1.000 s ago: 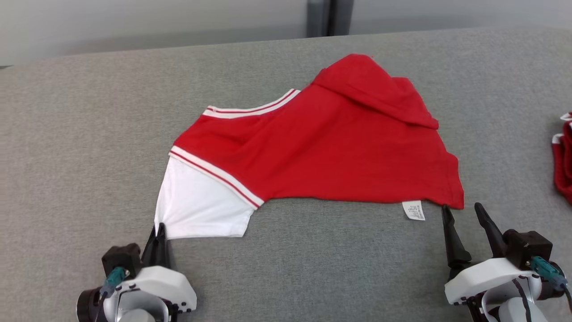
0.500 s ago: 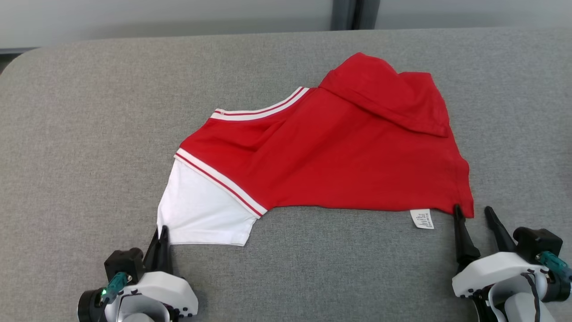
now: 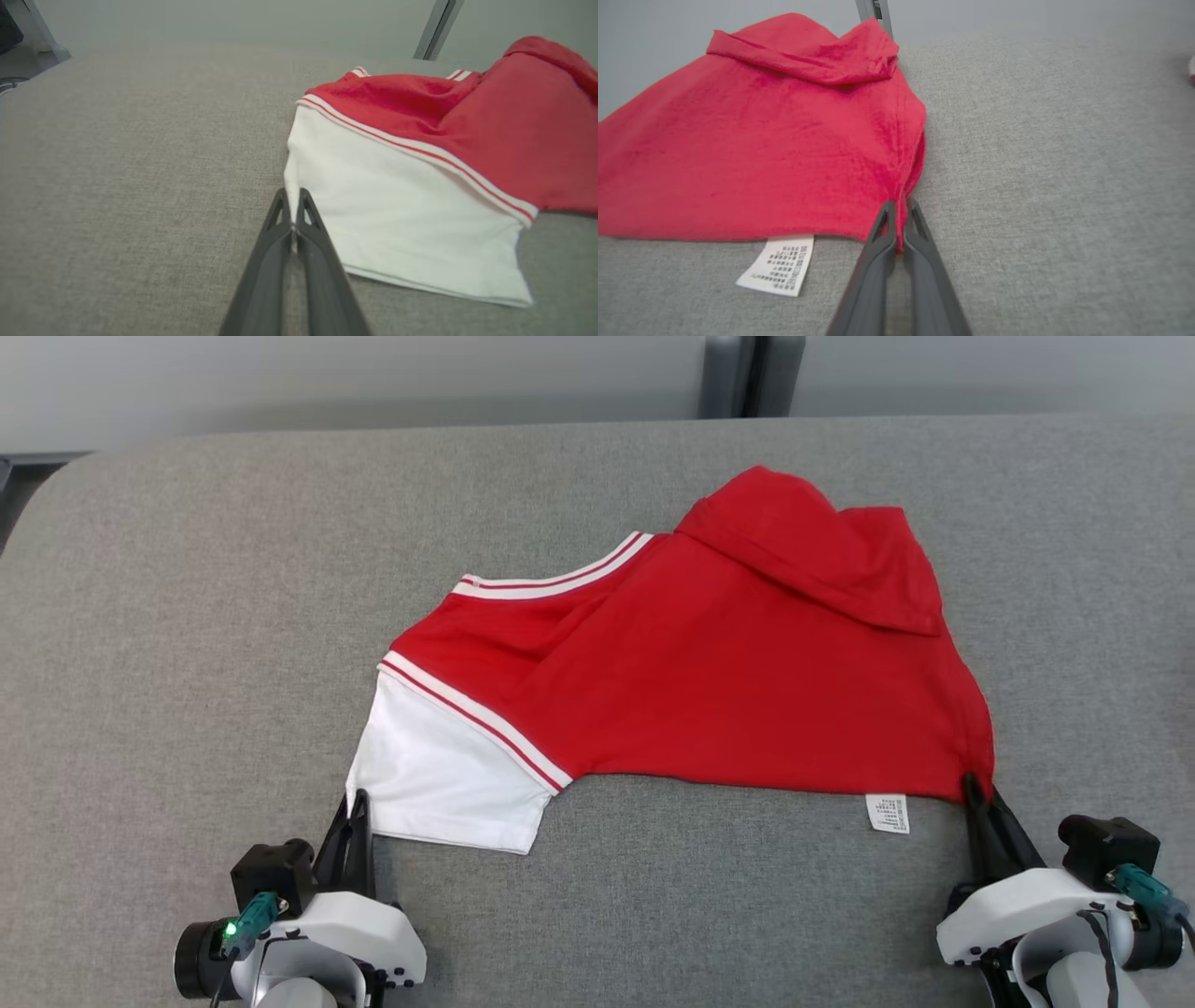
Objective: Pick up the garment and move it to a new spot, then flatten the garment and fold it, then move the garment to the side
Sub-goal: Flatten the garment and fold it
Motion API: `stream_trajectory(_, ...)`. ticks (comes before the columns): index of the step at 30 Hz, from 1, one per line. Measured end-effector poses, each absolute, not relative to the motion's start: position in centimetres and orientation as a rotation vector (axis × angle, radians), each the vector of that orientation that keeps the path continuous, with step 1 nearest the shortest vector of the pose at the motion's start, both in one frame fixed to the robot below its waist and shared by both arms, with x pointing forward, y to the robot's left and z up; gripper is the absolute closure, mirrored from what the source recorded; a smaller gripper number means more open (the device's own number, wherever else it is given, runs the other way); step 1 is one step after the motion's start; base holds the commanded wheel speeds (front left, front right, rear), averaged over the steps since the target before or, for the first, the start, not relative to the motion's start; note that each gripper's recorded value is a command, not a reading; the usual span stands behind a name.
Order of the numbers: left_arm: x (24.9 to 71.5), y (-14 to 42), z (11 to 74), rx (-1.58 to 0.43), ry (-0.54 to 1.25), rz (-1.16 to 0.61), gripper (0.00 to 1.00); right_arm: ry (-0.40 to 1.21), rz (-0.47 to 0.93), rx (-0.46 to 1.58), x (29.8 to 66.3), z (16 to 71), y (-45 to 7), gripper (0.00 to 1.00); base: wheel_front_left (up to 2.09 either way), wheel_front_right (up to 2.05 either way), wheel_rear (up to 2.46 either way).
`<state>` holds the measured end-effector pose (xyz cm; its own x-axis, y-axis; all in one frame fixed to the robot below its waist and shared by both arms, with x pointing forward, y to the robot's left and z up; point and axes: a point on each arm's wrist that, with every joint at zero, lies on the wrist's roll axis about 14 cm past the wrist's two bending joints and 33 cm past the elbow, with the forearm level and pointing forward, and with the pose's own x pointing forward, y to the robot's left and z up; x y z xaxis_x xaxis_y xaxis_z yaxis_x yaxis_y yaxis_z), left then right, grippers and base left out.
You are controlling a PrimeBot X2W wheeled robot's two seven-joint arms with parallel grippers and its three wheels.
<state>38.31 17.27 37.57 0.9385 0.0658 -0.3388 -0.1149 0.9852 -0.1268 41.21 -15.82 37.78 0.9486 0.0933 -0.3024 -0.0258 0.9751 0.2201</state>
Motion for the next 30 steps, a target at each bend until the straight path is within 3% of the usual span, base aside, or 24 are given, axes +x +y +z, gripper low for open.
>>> stream_trajectory(10, 40.2, 16.6, 45.7, -0.116, 0.091, 0.014, 1.00, 0.025, 0.091, 0.234, 42.8, 47.9, -15.8, 1.00, 0.00, 0.00, 0.00)
stream_trajectory(22, 43.8, 19.1, 66.8, 0.082, -0.467, -0.042, 1.00, -0.400, 0.174, 0.201, 45.4, 65.2, -15.8, 1.00, 0.00, 0.00, 0.00)
stream_trajectory(26, 43.9, 19.8, 71.5, 0.115, -0.577, -0.032, 1.00, -0.460, 0.201, 0.197, 45.9, 68.1, -15.3, 1.00, 0.00, 0.00, 0.00)
stream_trajectory(30, 45.0, 19.5, 71.5, 0.134, -0.564, -0.048, 1.00, -0.414, 0.213, 0.206, 47.0, 66.9, -14.8, 1.00, 0.00, 0.00, 0.00)
